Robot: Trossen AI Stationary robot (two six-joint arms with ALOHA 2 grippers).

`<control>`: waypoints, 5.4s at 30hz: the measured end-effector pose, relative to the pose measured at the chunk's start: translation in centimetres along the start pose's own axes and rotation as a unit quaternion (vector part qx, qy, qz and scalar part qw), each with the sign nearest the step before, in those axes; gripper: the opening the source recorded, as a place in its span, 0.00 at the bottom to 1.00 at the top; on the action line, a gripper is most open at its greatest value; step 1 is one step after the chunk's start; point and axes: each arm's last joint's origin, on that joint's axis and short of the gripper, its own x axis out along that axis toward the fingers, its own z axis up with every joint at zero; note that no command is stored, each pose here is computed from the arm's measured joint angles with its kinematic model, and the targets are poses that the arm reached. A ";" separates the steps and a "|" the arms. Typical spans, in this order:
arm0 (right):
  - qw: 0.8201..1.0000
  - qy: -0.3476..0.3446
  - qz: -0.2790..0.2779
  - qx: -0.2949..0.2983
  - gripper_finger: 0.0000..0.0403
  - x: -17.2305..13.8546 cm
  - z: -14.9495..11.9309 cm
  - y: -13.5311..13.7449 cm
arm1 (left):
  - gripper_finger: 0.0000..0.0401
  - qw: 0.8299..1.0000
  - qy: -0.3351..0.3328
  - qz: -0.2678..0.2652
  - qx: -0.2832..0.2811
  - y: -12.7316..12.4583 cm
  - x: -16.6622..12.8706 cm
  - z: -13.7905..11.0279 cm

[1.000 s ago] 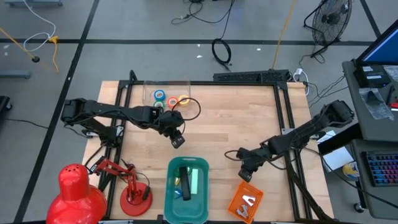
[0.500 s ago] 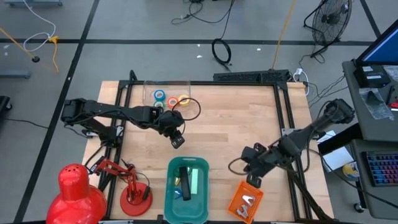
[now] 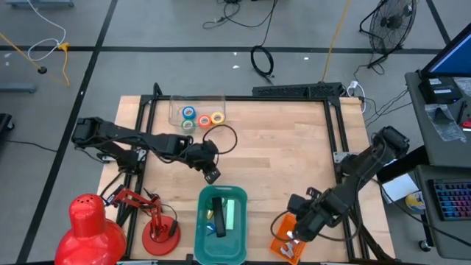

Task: Pick and place Stapler, Stapler remover, tape
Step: Adjust the orange bin, then return to Home Position

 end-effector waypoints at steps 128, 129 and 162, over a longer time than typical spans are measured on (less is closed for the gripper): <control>0.976 -0.050 0.145 -0.158 0.30 2.2 4.5 -4.5 | 0.23 0.998 -0.053 -0.018 -0.025 -3.5 -0.3 -2.3; 0.975 -0.066 0.150 -0.153 0.30 1.6 4.7 -4.7 | 0.23 0.998 -0.055 -0.019 -0.026 -3.4 -0.3 -2.2; 0.927 -0.347 0.124 -0.067 0.02 -8.5 5.2 -14.5 | 0.23 0.897 -0.408 -0.170 0.019 6.1 -20.6 2.0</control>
